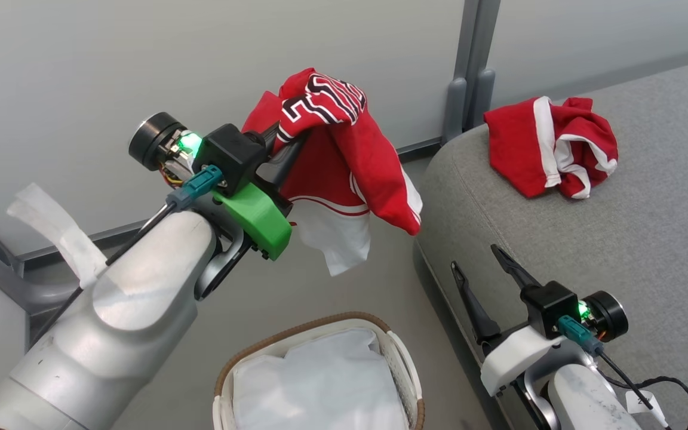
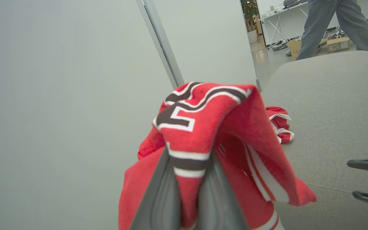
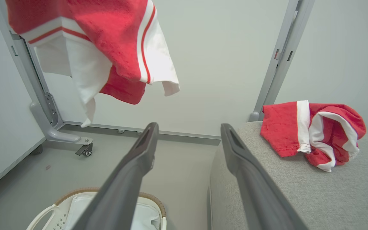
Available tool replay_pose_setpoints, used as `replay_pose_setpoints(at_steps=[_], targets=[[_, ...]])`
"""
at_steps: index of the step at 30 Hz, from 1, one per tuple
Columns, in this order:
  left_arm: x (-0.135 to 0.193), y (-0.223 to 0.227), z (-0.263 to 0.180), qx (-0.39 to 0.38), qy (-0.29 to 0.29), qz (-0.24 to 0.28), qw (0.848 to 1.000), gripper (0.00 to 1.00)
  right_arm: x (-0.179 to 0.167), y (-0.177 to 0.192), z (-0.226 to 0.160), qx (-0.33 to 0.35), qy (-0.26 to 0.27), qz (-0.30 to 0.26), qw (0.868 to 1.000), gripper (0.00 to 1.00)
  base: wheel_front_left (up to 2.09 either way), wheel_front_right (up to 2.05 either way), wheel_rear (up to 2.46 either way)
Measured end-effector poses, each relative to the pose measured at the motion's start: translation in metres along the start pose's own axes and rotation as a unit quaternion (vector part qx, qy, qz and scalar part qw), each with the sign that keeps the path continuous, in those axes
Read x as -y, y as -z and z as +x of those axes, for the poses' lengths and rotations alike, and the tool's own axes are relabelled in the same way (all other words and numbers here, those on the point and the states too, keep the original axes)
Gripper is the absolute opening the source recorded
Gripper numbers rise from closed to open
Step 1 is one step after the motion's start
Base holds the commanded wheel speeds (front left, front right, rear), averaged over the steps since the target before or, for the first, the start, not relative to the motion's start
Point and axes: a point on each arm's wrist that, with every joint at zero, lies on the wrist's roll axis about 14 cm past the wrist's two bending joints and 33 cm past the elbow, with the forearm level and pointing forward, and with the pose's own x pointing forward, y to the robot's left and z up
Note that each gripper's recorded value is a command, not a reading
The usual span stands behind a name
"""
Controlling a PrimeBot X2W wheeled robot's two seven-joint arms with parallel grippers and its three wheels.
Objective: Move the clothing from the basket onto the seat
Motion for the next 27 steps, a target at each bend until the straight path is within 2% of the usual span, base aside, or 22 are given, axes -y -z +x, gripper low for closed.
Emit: replay_pose_setpoints(at_steps=[4, 13, 16, 27], targets=[[0.003, -0.019, -0.005, 0.009, 0.003, 0.016, 1.0, 0.0, -0.014, -0.011, 0.005, 0.014, -0.023, -0.008, 1.0, 1.0, 0.0, 0.0, 0.0], [0.008, -0.029, -0.02, 0.005, 0.003, 0.03, 1.0, 0.0, -0.049, -0.049, 0.027, 0.067, -0.081, -0.025, 0.994, 1.0, 0.0, 0.0, 0.0], [0.008, -0.029, -0.024, 0.002, 0.002, 0.029, 1.0, 0.0, -0.055, -0.064, 0.031, 0.089, -0.09, -0.027, 0.992, 1.0, 0.0, 0.0, 0.0], [0.012, -0.028, -0.027, 0.004, 0.001, 0.019, 1.0, 0.0, -0.083, -0.084, 0.045, 0.113, -0.138, -0.051, 0.983, 1.0, 0.0, 0.0, 0.0]])
